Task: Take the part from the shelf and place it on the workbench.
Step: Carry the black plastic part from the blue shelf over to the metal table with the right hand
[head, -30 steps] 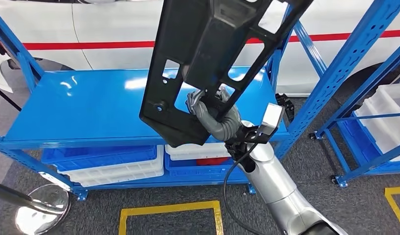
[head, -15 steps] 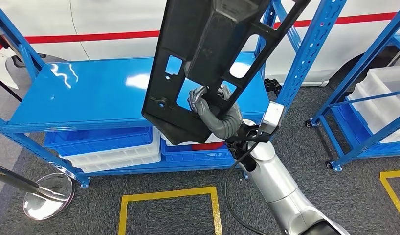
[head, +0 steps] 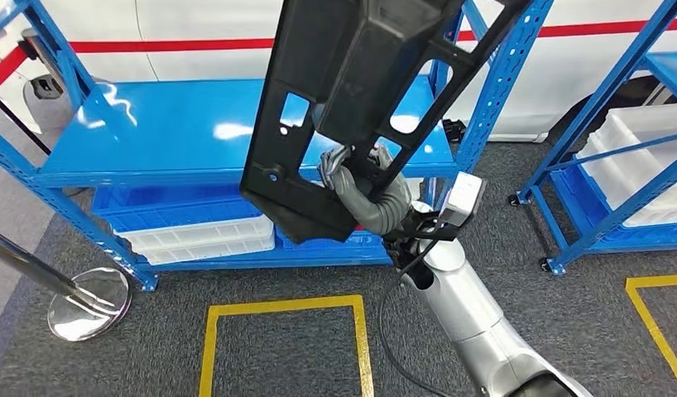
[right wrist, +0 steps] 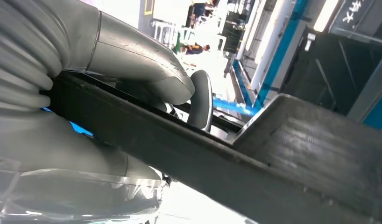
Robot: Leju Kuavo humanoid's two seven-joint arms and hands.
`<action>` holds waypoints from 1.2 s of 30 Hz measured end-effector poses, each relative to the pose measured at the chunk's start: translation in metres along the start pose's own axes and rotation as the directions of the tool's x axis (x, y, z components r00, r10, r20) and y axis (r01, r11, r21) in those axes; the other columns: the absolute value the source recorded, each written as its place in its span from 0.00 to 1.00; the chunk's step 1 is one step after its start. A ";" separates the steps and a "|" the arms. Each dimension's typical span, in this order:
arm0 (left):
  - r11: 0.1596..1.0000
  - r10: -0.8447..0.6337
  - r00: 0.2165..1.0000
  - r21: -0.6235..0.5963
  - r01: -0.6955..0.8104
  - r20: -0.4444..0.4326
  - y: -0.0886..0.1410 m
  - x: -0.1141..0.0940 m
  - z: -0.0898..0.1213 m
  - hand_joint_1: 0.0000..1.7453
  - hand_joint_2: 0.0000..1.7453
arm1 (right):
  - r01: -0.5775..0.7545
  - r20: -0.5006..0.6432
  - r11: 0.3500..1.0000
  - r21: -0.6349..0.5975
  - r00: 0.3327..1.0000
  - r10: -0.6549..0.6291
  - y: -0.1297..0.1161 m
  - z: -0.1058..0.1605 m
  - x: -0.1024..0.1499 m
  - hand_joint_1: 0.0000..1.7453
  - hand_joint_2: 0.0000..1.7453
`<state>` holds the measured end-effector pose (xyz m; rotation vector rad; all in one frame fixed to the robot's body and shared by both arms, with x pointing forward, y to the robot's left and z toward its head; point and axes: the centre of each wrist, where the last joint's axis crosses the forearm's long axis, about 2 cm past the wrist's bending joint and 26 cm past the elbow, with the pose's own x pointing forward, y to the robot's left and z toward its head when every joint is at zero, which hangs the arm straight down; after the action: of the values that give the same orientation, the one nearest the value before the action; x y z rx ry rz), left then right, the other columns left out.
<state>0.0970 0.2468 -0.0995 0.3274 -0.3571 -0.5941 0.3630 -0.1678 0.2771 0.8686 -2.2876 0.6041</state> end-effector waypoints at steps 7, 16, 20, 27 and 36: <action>1.000 0.000 1.000 0.001 0.000 0.004 0.001 0.002 0.000 0.00 1.00 | -0.004 -0.003 1.000 -0.004 1.000 0.004 -0.001 0.000 0.000 1.00 1.00; 1.000 0.001 1.000 0.004 -0.001 -0.002 0.002 0.002 -0.001 0.00 1.00 | -0.006 -0.001 1.000 -0.005 1.000 0.006 -0.002 0.000 0.000 1.00 1.00; 1.000 0.007 1.000 0.006 -0.007 -0.007 0.002 0.002 -0.001 0.00 1.00 | -0.001 0.001 1.000 -0.006 1.000 0.001 -0.002 -0.001 0.000 1.00 1.00; 1.000 0.001 1.000 0.011 -0.001 0.008 0.002 0.002 -0.001 0.00 1.00 | 0.033 0.008 0.999 0.008 0.999 -0.033 -0.001 -0.003 0.000 1.00 1.00; 1.000 -0.012 1.000 0.017 0.012 0.018 -0.002 0.001 0.001 0.00 1.00 | 0.029 -0.019 0.999 0.017 0.999 -0.029 -0.001 -0.002 0.000 1.00 1.00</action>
<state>0.0959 0.2442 -0.0993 0.3409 -0.3780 -0.6066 0.3644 -0.1670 0.2789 0.8988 -2.2523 0.6178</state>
